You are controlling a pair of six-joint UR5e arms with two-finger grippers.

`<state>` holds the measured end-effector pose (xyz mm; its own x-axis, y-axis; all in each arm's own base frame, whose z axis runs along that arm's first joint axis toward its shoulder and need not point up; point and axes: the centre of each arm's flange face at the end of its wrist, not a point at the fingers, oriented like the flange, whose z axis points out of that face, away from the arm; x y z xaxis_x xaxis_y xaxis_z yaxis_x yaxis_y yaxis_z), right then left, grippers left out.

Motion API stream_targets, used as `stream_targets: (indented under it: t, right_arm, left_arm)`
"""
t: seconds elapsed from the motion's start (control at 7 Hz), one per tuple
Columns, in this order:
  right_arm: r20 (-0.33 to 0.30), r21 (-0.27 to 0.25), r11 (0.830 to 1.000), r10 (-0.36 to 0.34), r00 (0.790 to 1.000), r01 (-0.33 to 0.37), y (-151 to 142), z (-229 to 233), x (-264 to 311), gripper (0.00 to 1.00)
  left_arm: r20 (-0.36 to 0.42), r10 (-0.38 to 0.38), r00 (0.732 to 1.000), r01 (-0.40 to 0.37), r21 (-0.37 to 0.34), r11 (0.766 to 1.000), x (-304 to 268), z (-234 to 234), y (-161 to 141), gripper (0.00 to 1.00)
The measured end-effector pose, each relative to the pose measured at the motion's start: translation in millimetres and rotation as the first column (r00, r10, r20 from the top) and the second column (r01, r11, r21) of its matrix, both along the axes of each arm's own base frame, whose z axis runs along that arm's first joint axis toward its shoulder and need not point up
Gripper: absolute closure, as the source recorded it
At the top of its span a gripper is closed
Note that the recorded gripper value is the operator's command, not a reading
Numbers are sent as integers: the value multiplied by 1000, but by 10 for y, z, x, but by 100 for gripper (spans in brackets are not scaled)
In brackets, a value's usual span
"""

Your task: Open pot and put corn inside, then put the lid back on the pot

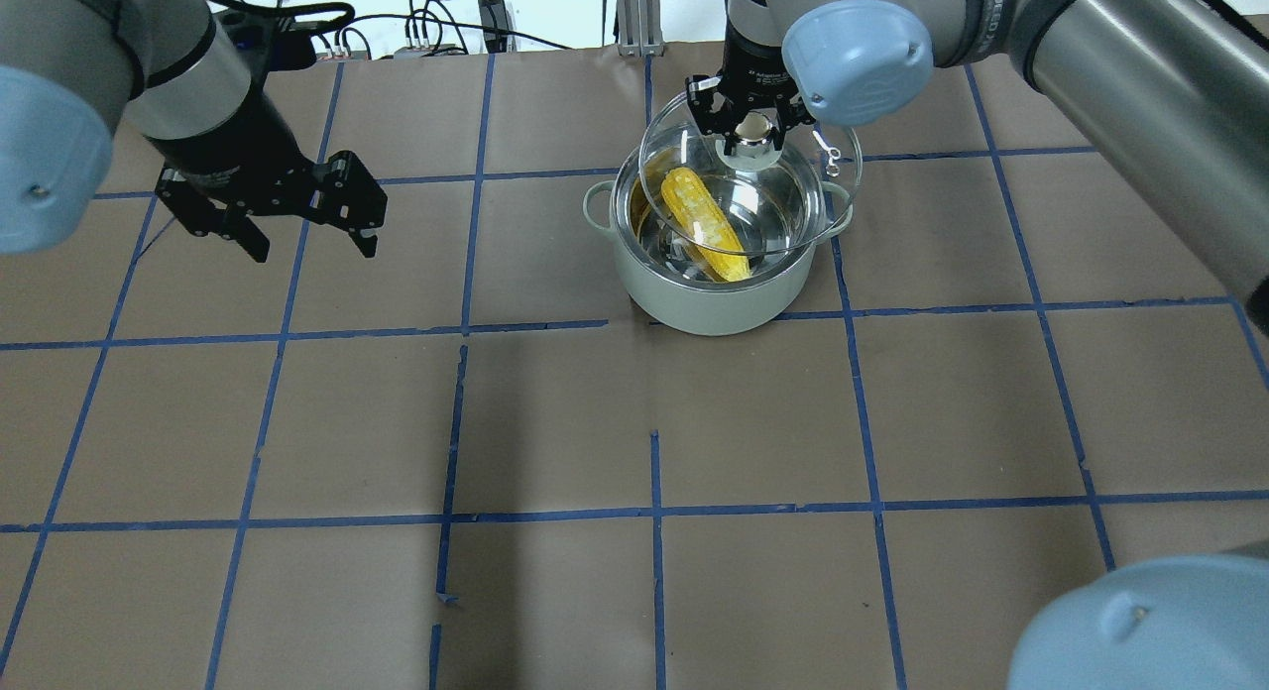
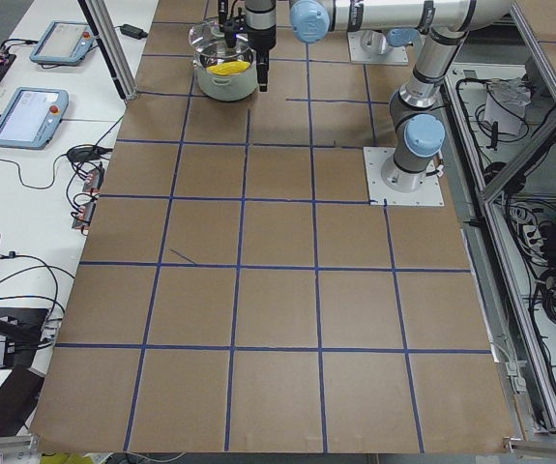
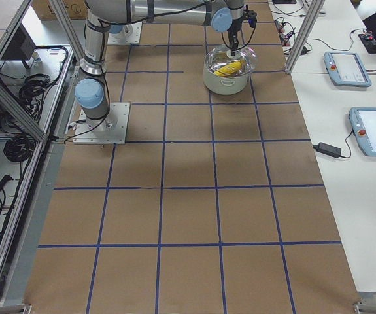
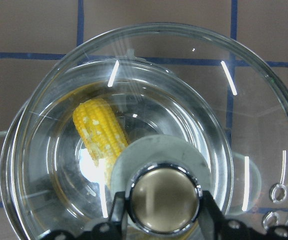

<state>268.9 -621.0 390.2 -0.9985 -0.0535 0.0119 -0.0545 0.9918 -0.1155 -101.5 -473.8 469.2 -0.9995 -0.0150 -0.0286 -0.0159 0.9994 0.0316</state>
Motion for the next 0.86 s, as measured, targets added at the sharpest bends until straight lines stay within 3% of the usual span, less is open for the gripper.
stream_targets:
  t: [0.29,0.86]
  right_arm:
    - [2,16,1000,18,1000,-18,51,-98,181,92]
    - [3,37,999,29,1000,-29,39,-240,278,92]
  left_arm:
    - [13,15,1000,-15,4,1000,66,59,65,0]
    - [-8,-2,1000,2,8,1000,-1,350,-340,0]
